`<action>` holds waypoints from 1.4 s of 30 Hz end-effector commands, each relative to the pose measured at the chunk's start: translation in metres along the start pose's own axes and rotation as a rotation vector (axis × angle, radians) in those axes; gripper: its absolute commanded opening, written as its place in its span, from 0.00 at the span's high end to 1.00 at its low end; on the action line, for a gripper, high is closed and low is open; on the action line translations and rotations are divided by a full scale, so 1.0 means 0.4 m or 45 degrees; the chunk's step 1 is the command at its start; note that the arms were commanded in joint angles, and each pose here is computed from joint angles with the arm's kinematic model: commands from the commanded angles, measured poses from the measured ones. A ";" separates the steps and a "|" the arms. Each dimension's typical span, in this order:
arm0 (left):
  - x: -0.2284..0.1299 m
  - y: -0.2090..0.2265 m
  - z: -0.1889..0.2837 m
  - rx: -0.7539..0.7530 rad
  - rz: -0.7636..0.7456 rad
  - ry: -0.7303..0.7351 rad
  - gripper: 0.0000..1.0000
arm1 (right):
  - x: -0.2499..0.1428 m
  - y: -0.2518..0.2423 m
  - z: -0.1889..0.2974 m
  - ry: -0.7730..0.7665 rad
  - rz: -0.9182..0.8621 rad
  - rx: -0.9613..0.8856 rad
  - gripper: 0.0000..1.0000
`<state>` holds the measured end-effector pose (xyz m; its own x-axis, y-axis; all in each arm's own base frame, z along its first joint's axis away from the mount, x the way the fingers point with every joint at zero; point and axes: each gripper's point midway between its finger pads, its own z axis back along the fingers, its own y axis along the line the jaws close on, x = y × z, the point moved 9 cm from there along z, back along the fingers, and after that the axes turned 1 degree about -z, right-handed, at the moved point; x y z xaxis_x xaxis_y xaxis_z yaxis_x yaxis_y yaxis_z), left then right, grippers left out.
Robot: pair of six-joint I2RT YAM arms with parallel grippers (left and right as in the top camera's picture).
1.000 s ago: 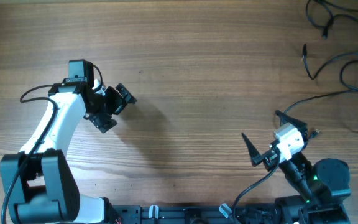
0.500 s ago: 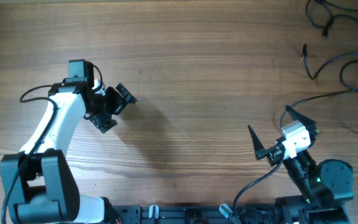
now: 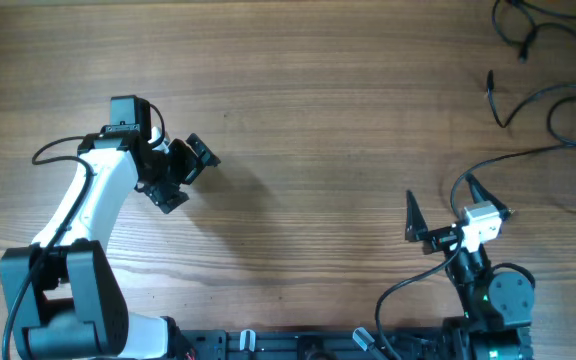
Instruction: Untangle cables
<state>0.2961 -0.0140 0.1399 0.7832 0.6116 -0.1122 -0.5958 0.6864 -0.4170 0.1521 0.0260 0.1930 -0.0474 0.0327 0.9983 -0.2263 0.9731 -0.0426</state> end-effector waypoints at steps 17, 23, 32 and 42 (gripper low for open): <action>-0.004 -0.002 0.004 -0.003 -0.014 -0.007 0.00 | -0.047 -0.027 -0.002 0.056 0.021 -0.142 0.00; -0.004 -0.002 0.004 -0.003 -0.014 -0.007 0.00 | -0.049 -0.039 0.000 0.054 -0.107 -0.185 0.00; -0.004 -0.002 0.004 -0.003 -0.014 -0.007 0.00 | -0.051 -0.046 0.000 0.064 -0.091 -0.204 0.00; -0.004 -0.002 0.004 -0.003 -0.014 -0.007 0.00 | -0.047 -0.045 0.001 0.053 -0.043 -0.202 0.00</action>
<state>0.2961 -0.0140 0.1399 0.7832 0.6116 -0.1119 -0.5956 0.6864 -0.4172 0.1574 0.0066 0.1739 0.0113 -0.0078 0.9999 -0.0541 0.9985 0.0084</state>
